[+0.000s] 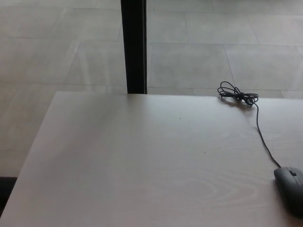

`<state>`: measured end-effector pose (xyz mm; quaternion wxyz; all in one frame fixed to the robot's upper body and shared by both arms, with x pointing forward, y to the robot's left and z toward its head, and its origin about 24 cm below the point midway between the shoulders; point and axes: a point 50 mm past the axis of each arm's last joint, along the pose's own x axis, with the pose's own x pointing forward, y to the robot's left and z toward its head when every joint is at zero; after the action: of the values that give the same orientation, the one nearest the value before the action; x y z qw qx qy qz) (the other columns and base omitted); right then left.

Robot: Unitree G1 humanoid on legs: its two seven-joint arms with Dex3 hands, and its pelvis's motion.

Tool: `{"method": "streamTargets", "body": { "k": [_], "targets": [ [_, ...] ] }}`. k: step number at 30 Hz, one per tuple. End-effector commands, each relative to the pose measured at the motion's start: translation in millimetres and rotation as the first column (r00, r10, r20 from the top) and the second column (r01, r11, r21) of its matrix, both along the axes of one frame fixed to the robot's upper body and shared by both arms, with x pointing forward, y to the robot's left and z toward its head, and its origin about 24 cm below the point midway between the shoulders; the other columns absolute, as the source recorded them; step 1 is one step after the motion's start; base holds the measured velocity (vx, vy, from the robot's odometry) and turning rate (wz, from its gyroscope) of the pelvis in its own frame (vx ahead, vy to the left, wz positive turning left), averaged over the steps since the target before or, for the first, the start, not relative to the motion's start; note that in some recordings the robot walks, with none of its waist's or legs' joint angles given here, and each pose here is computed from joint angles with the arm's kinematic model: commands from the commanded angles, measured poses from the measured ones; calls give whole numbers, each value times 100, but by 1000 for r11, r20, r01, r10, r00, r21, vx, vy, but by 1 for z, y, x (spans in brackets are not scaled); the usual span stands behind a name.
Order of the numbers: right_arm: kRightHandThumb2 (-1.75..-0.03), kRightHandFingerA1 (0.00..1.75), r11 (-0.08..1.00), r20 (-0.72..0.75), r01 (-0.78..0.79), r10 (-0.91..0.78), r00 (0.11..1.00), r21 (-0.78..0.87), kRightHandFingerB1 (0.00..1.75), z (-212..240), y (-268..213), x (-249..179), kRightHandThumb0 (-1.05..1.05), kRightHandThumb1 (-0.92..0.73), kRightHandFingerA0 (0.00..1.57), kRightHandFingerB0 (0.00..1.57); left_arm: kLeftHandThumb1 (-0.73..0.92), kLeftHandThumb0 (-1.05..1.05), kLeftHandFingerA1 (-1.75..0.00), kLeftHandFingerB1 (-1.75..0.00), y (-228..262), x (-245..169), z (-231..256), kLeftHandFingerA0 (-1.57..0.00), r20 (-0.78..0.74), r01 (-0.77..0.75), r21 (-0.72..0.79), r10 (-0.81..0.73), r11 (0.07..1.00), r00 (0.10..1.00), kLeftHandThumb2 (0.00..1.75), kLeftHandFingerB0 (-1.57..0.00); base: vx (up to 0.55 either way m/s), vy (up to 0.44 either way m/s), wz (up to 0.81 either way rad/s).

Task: The robot uses its right fingers to click on the left button of the black mouse placed on the table.

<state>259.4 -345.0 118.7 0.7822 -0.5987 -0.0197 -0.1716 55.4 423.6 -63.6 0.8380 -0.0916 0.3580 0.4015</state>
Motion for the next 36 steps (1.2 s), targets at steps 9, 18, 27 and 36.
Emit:
{"method": "streamTargets", "body": {
  "k": [9,18,27,36],
  "targets": [
    [-66,102,687,194,293,-538,820,665,53,19,-115,-121,-86,-88,43,18,92,-98,-62,-47,8,-7,8,-48,11,26,35,-26,999,1000,86,-41,0,0,0],
    [-113,162,63,-6,157,-914,405,986,81,-54,-135,-178,-80,-63,155,44,92,-95,-64,-47,5,-4,5,-54,33,-24,18,24,1000,999,85,-43,0,0,0],
    [-65,175,-160,-184,99,-929,320,982,175,-108,-115,-192,-88,-84,133,98,92,-93,-61,-47,4,-6,4,-53,16,-3,20,3,1000,1000,86,-43,0,0,0],
    [-101,79,-208,-248,139,-872,422,968,71,-139,-100,-193,-88,-64,36,21,92,-95,-57,-46,5,-6,4,-44,37,-26,9,26,1000,999,84,-33,0,0,0]
  ]
}}
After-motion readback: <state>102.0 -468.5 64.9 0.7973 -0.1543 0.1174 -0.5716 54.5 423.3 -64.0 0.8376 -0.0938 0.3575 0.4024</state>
